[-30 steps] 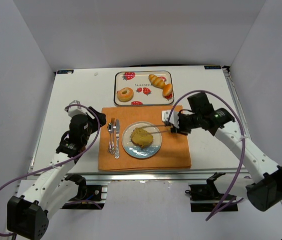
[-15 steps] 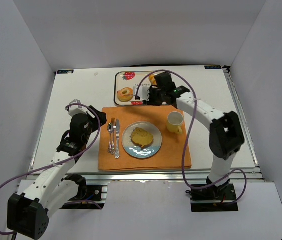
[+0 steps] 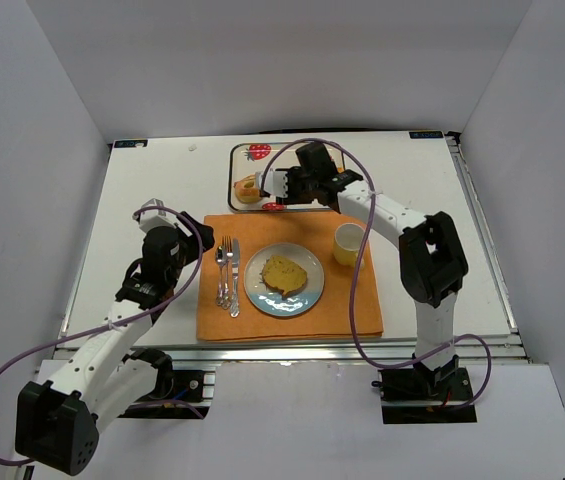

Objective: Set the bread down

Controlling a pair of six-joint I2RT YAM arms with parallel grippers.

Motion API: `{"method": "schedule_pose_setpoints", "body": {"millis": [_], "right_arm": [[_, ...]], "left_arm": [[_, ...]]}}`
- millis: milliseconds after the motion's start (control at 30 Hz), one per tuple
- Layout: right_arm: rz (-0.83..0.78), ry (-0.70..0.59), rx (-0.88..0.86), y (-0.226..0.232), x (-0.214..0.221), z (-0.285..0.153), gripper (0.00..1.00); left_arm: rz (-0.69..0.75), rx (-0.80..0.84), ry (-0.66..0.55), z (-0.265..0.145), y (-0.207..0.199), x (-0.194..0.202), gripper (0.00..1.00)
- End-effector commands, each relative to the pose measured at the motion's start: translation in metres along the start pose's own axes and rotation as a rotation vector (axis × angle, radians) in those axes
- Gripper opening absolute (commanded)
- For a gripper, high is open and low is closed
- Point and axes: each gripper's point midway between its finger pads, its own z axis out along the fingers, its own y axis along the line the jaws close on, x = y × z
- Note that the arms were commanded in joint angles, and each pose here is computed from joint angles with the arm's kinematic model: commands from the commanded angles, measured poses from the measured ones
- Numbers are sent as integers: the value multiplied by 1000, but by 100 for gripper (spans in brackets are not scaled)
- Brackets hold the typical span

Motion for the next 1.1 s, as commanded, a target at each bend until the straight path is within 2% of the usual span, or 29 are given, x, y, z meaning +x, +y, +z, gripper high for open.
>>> {"method": "schedule_pose_setpoints", "body": {"millis": [0, 667, 1067], "right_arm": [[-34, -28, 63, -24, -15, -1, 48], [-5, 52, 16, -9, 3, 27, 49], [58, 76, 27, -8, 7, 21, 49]], "left_arm": [[1, 25, -45, -1, -12, -19, 82], [-5, 18, -60, -6, -9, -22, 82], [-10, 29, -66, -7, -12, -24, 82]]}}
